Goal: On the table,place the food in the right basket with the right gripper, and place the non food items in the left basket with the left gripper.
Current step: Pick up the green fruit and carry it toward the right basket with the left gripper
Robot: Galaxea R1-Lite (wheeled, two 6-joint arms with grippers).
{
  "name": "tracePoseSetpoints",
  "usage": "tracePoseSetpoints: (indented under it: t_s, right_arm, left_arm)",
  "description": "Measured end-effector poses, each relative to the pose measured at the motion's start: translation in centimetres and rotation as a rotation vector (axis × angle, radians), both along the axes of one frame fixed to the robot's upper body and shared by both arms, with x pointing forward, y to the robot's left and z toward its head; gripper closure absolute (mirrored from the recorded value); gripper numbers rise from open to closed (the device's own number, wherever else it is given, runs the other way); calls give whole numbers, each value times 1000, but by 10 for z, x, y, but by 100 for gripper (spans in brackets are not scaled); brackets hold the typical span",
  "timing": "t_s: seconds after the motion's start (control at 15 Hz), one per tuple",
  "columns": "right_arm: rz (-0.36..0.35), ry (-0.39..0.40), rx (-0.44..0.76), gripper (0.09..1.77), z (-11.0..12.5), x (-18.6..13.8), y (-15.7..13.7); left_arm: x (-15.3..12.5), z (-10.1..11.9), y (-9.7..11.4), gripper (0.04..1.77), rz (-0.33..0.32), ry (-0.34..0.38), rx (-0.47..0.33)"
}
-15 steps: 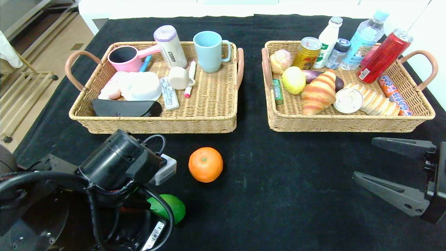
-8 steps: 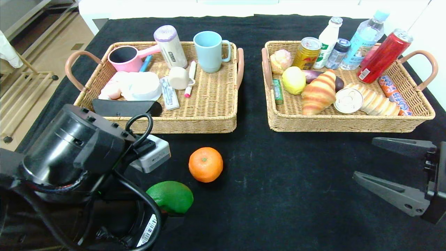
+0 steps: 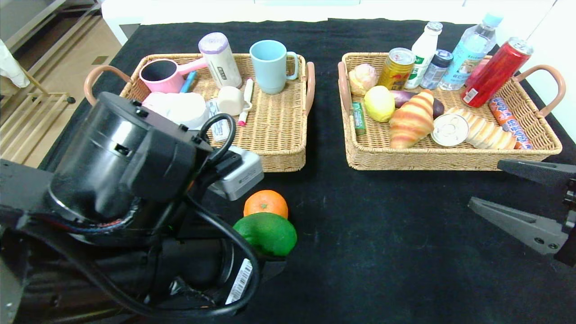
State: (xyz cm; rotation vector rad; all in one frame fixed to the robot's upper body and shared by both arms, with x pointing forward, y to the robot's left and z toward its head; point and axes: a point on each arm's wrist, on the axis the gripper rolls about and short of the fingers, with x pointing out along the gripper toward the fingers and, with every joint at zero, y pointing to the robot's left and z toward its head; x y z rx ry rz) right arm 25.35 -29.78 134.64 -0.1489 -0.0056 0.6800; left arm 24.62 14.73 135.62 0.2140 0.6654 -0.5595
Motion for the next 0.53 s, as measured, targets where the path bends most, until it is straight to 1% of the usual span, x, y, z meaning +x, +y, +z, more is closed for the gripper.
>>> tracePoseSetpoints:
  t_s: [0.2,0.4,0.53]
  right_arm:
    - [-27,-20,29,15,9,-3,-5]
    - [-45,-48,35,15,16,-8,-9]
    - [-57,-65,37,15,20,-10,-11]
  left_arm:
    - [5,-1,-23,74,-32,-10,-12]
    - [8,0,-46,74,-49,-2,-36]
    - [12,-2,-62,74,-63,4,-38]
